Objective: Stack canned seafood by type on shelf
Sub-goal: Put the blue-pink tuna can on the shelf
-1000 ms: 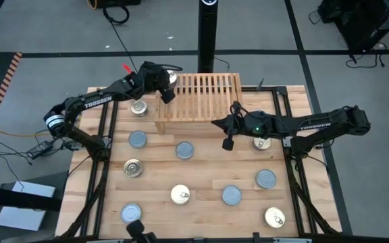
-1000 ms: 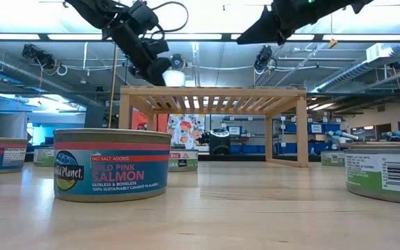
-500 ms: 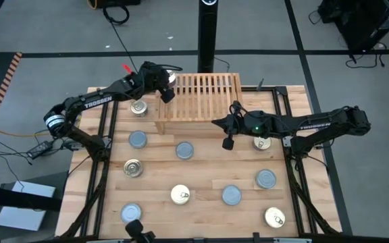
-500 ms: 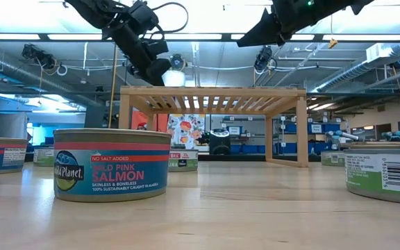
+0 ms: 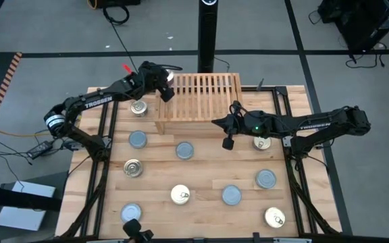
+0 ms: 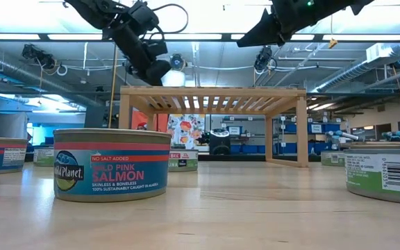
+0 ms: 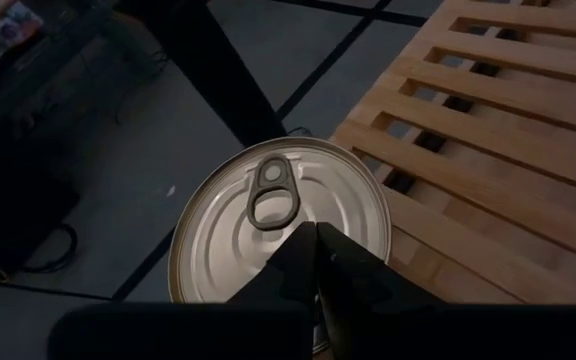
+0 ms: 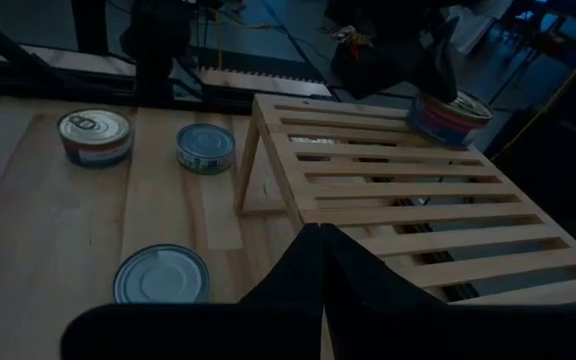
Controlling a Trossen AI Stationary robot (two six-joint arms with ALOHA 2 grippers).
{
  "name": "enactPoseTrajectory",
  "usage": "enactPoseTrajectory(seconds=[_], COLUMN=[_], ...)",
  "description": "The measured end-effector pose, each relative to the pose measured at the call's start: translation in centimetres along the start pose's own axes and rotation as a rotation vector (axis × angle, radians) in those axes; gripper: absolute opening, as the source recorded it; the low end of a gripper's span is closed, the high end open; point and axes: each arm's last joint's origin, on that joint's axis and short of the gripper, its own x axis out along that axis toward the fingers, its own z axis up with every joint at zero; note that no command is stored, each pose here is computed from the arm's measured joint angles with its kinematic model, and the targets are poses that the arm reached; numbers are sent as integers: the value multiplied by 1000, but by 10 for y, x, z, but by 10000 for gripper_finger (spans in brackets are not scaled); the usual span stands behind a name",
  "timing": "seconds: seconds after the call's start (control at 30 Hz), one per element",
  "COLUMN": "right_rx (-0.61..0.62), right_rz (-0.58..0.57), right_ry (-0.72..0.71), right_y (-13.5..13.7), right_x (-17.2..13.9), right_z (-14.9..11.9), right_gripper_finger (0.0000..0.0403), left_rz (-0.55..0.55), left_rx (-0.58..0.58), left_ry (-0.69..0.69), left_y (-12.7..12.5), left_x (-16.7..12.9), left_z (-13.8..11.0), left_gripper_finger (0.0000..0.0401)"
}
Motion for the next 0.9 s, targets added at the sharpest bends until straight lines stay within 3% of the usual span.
enactPoseTrajectory(seconds=[0.67,0.9], right_rx=[0,0], right_rz=[0,0], right_ry=[0,0], right_y=[0,0], right_x=[0,0], right_z=[0,0], right_gripper_finger=[9,9], left_rz=[24,20], left_rx=[-20,-26], left_ry=[-12,-73], left_y=[2,2], left_x=[1,-10], left_z=[1,21], left_gripper_finger=[19,19])
